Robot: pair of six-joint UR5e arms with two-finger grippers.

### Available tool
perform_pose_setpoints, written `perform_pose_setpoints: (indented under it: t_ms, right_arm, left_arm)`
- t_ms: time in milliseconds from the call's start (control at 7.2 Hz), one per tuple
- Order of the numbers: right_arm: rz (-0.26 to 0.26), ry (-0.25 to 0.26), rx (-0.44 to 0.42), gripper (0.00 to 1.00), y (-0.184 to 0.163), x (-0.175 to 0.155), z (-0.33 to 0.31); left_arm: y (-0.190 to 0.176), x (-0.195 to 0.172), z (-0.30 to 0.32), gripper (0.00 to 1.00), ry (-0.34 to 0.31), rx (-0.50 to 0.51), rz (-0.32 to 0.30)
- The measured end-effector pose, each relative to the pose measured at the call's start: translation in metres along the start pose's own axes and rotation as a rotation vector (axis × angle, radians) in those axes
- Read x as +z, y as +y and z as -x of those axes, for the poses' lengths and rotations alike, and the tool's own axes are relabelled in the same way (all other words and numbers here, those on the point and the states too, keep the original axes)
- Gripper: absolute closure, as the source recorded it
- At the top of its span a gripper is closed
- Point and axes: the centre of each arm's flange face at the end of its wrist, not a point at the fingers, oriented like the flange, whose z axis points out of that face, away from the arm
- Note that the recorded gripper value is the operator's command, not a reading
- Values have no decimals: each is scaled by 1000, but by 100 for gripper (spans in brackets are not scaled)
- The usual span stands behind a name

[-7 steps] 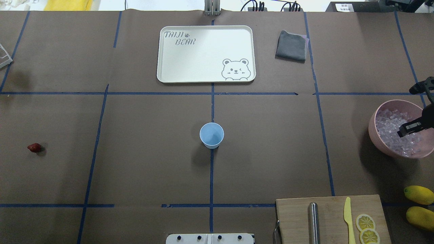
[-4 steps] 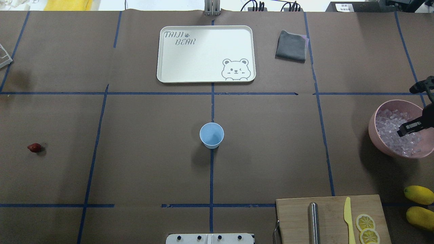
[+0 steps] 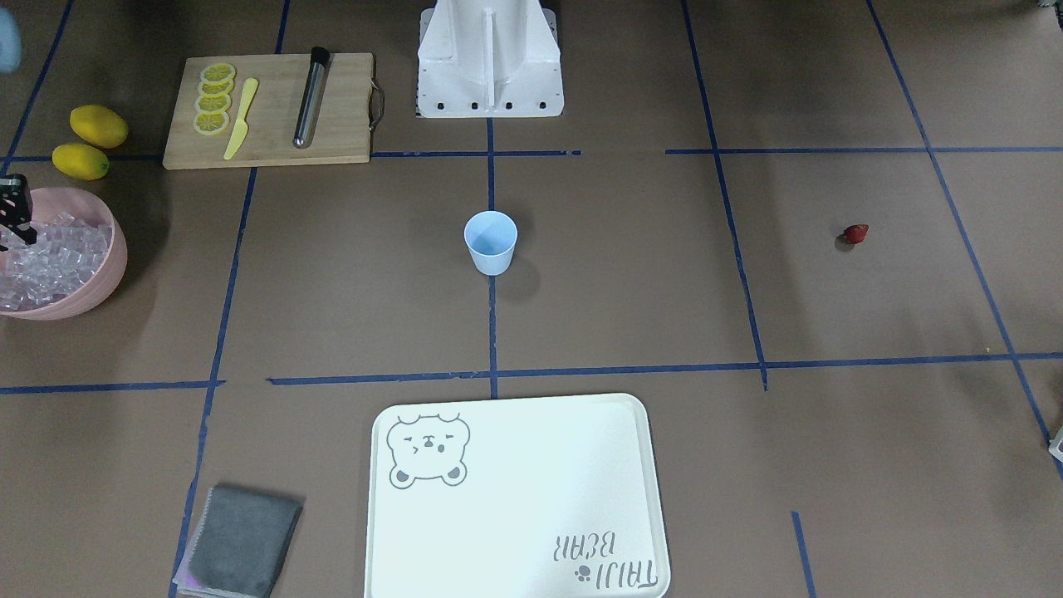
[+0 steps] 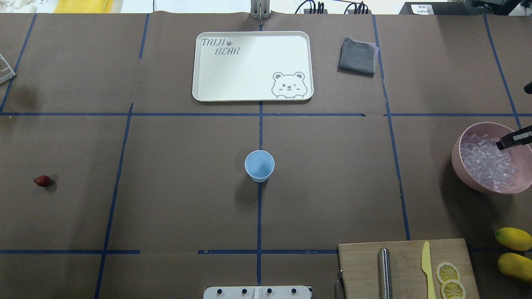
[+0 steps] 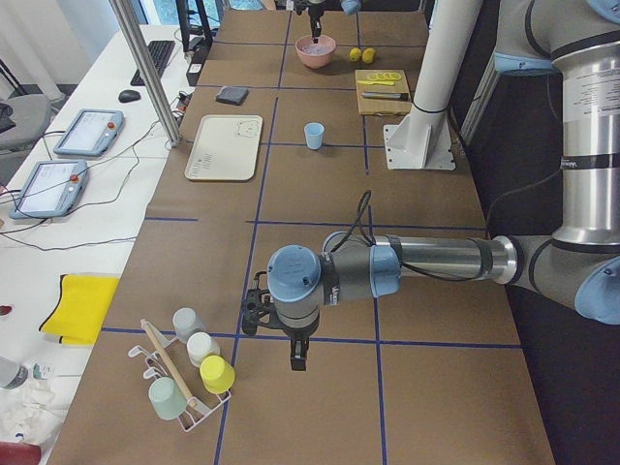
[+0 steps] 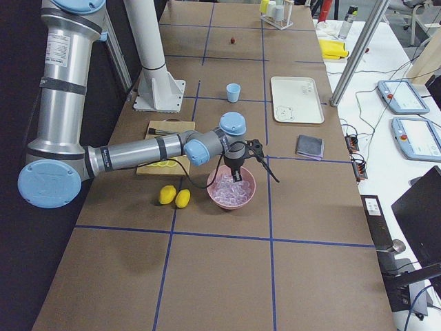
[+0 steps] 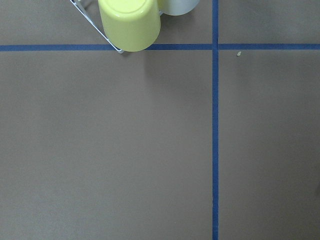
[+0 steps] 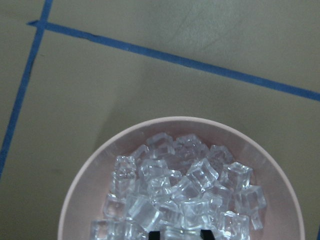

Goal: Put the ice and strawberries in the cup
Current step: 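Lift the ice cube and carry it over the light-blue cup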

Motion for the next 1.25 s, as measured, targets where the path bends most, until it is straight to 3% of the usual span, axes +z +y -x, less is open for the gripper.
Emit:
perform_pose_setpoints:
  t_ms: [139,556,973,1251]
  right_arm:
    - [-41,-23,-22,96,-11,-18,14]
    - [-87,-110,-50,100,-53,-40,67]
    - [-25,-166,-17,97,-120,-49,197]
    - [-19,-147,25,97,-138,-44,308]
  left_arm:
    - [0,0,0,0,1,1,-1]
    - [3,0,-1,0,2,1,-1]
    - [5,-1,-2,0,3,4,-4]
    - [6,-1,-3,0,3,5,-4]
